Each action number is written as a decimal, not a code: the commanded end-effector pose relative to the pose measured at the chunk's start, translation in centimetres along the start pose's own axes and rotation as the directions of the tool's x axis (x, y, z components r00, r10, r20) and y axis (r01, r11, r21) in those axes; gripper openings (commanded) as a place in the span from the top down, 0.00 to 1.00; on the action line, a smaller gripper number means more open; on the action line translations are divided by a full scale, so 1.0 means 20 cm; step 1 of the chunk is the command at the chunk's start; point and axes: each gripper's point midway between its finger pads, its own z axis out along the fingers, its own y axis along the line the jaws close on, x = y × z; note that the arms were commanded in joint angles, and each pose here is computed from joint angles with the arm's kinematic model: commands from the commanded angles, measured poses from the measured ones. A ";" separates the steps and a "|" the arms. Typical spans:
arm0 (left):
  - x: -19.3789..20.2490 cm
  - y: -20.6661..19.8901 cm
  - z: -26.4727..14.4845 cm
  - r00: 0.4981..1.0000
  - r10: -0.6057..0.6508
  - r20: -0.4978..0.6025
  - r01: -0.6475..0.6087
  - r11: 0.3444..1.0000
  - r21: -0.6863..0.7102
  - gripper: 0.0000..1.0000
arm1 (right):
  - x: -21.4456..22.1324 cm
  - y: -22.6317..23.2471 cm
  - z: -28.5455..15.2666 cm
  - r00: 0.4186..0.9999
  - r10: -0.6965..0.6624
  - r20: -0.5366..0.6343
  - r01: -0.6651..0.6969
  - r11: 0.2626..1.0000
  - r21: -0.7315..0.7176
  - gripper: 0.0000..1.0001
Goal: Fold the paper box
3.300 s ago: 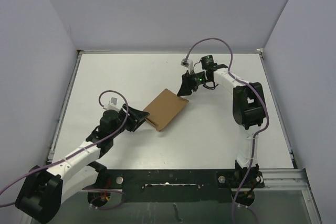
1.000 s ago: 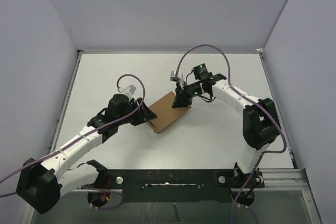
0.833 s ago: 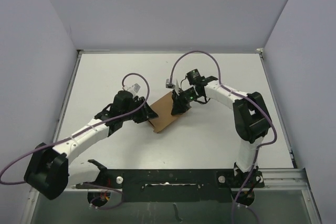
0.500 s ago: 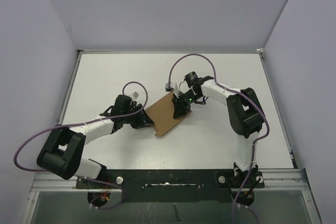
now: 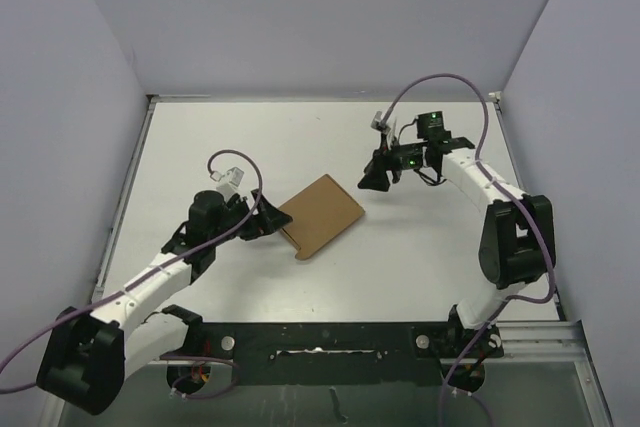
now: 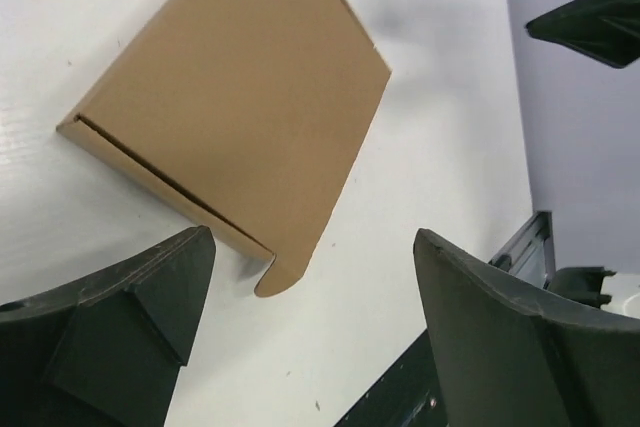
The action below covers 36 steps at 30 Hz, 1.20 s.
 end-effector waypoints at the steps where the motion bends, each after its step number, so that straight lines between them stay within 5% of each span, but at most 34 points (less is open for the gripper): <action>1: -0.11 0.00 -0.02 0.985 0.006 0.170 -0.017 0.998 0.063 0.12 | 0.04 -0.13 0.06 0.975 0.216 0.059 -0.216 0.976 -0.011 0.37; 3: -0.09 0.05 -0.01 0.977 -0.073 0.203 0.057 0.995 0.081 0.02 | 0.08 -0.17 0.13 0.955 0.295 0.037 -0.295 0.955 -0.019 0.35; 15: -0.03 0.15 0.09 0.978 -0.145 0.152 0.141 0.989 0.041 0.03 | 0.25 -0.26 0.30 0.852 0.517 -0.080 -0.514 0.856 0.052 0.40; 36: 0.05 0.21 0.18 0.946 -0.290 0.142 0.288 0.957 0.038 0.02 | 0.49 -0.34 0.32 0.663 0.740 -0.117 -0.740 0.671 0.046 0.80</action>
